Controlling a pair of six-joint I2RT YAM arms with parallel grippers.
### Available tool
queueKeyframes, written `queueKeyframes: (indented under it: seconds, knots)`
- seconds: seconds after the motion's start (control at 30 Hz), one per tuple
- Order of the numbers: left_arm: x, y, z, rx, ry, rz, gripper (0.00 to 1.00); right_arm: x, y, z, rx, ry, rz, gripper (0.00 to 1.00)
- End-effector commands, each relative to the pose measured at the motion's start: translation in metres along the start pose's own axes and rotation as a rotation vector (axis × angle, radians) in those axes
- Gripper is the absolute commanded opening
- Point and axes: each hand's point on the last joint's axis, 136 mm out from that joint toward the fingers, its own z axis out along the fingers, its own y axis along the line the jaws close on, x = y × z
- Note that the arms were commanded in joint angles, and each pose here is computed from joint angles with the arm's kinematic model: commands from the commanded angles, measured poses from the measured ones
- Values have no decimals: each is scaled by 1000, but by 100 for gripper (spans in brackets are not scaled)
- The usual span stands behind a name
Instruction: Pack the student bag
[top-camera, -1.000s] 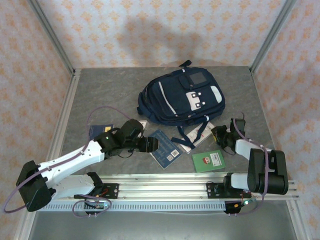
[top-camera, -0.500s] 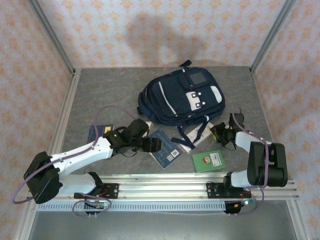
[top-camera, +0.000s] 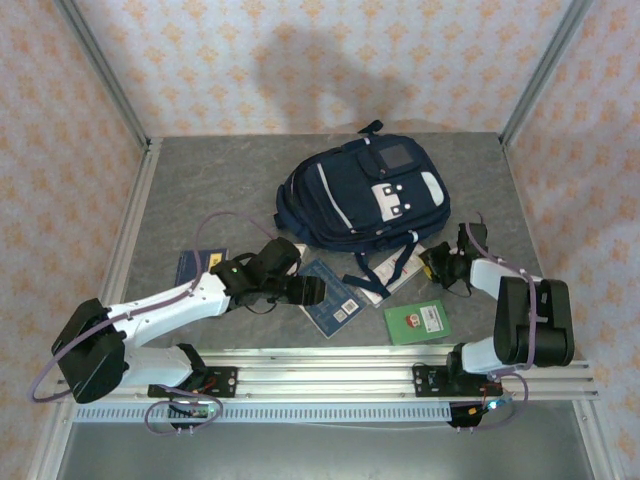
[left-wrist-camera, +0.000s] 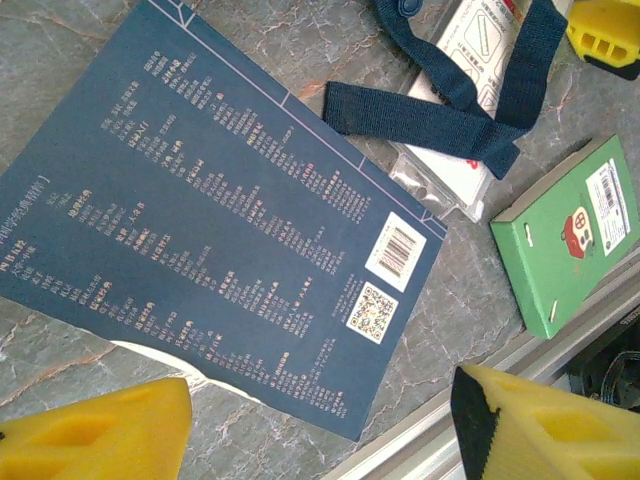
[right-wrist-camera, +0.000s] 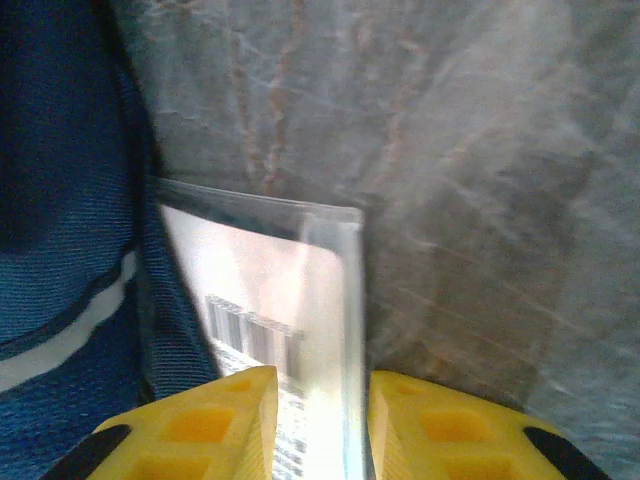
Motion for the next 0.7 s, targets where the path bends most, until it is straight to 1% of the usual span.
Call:
queueKeyframes:
  seconds: [0.0,0.13,0.23,0.37,0.47,0.53,0.67]
  knots:
    - [-6,-11,0,32,-10,32,70,-1,59,6,-166,10,-141,30]
    - [-6,-12,2,35,-5,32,70,0,62,7,-170,11,-144,32]
    - [-6,-11,3,30,-5,33,70,0,66,6,-237,-18,-113,33]
    - [-5,-10,5,27,0,31,70,-3,72,4,-331,-61,-71,30]
    - [-6,-11,5,27,1,31,70,-6,72,8,-368,-74,-39,23]
    - [-6,-11,5,26,1,31,70,-8,72,10,-389,-83,-17,17]
    - [-8,-11,3,22,-5,32,70,-11,68,6,-400,-125,0,9]
